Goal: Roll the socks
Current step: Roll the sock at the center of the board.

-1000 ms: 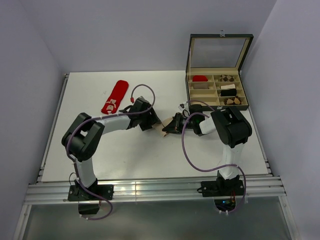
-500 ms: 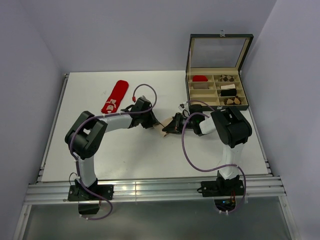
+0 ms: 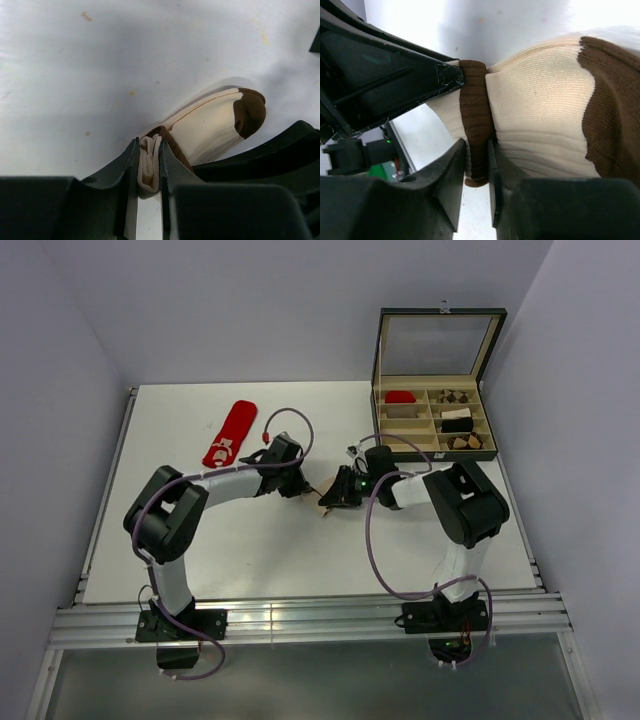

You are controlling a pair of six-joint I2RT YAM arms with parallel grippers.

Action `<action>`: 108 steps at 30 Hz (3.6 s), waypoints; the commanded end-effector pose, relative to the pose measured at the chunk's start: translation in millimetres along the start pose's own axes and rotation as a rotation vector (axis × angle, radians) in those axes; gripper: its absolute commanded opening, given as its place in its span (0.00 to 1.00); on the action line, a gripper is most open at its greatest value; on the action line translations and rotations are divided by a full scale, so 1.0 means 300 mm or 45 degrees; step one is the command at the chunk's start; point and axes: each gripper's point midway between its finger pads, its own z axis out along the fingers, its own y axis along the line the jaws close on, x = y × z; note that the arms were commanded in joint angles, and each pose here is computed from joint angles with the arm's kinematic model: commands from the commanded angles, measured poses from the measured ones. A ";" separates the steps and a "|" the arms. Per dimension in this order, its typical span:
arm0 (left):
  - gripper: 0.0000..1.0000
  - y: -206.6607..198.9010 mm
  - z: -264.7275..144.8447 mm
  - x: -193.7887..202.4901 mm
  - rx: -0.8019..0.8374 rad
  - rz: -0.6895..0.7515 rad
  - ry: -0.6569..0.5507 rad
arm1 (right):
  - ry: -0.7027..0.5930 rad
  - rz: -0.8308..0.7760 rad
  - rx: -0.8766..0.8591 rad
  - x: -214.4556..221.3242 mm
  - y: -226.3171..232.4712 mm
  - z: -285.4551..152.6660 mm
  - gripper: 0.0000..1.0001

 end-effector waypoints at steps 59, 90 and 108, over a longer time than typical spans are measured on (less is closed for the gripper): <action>0.00 0.106 -0.001 0.105 -0.183 0.258 0.147 | -0.330 -0.910 0.456 -0.057 0.160 -0.081 0.55; 0.74 -0.048 -0.123 -0.033 0.001 0.061 -0.089 | 0.088 -0.415 0.401 0.125 -0.081 -0.025 0.00; 0.71 -0.108 -0.117 -0.006 0.185 0.023 -0.074 | 0.208 0.212 0.085 0.121 -0.166 -0.034 0.00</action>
